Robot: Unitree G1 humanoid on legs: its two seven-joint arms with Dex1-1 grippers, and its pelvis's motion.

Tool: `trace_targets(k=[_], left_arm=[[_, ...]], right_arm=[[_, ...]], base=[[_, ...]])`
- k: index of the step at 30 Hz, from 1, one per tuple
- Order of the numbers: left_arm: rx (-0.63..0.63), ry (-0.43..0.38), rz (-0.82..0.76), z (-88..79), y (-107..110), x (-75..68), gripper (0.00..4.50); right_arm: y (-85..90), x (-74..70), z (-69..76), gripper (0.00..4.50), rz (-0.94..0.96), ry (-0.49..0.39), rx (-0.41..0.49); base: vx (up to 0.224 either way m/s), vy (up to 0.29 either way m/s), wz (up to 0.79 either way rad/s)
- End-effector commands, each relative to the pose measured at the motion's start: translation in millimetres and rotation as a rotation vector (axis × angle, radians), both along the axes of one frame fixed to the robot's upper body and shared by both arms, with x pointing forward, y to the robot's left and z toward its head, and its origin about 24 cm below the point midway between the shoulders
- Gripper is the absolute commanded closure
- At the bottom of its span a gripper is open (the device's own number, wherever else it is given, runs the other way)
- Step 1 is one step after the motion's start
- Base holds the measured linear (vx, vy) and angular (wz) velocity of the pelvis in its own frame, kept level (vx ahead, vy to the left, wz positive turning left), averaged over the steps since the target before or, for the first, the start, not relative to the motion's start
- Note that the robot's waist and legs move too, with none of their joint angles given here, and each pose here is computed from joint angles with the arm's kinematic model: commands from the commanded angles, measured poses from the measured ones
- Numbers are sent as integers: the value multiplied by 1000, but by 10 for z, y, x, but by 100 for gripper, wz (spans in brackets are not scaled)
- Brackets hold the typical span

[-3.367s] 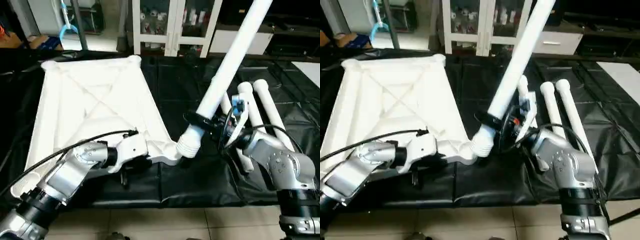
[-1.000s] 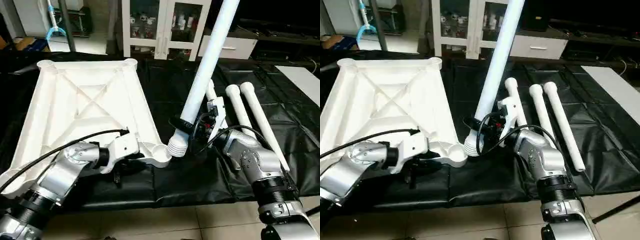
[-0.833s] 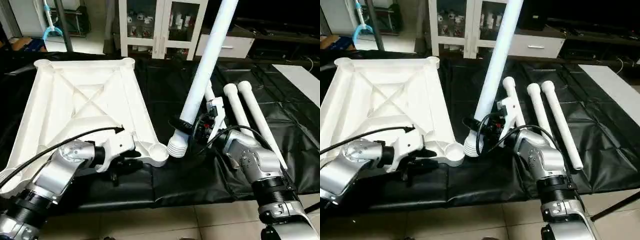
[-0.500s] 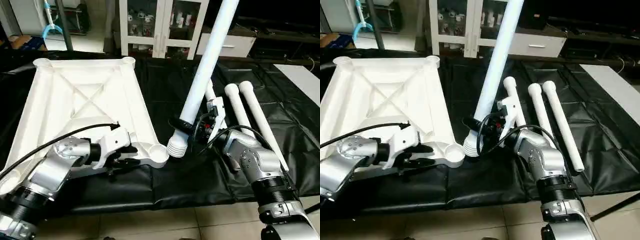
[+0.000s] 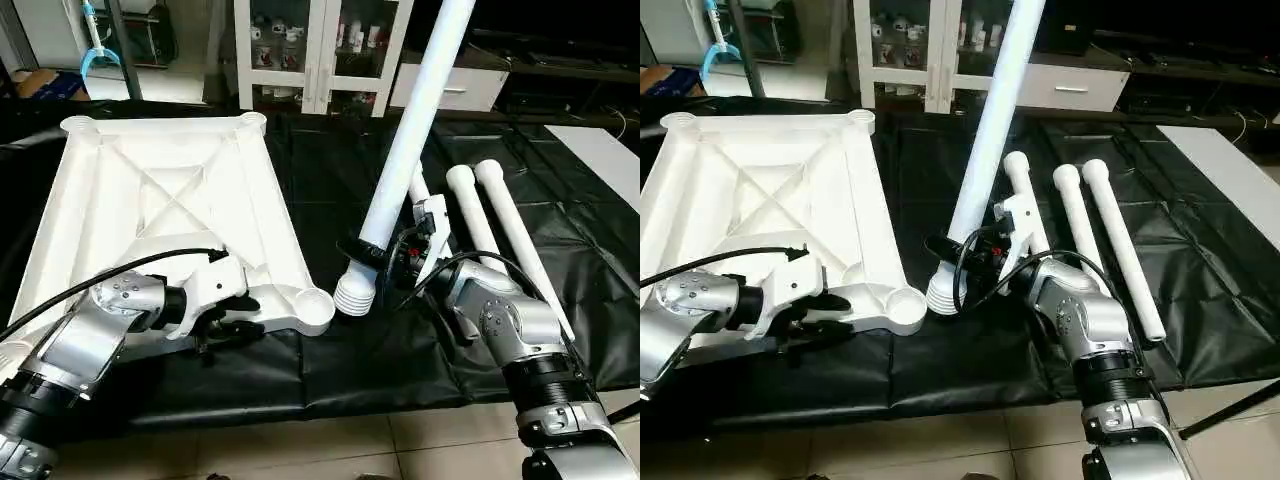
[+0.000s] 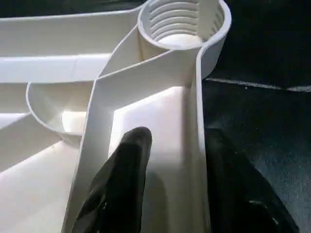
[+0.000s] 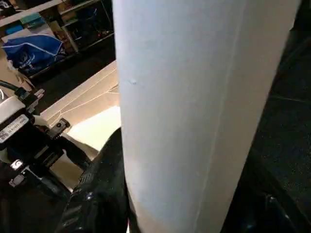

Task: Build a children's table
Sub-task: Insert table leg to table base

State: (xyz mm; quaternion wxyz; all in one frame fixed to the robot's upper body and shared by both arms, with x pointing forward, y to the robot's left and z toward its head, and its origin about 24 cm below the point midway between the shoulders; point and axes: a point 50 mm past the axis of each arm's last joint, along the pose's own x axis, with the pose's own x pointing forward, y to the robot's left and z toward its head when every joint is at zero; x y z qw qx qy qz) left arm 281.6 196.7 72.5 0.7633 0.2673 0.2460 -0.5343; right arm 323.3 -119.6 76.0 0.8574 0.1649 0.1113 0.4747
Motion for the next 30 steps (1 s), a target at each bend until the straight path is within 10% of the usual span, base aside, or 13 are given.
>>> trace_targets(k=[1, 30], left_arm=[[42, 35, 17, -59, 76, -41, 293], [-11, 34, -108, -245, -481, -195, 450]], right_arm=[[-33, 11, 1, 268, -4, -1, -20], [-6, 116, 239, 268, 82, 114, 131]], base=[[0, 0, 0], [0, 0, 0]])
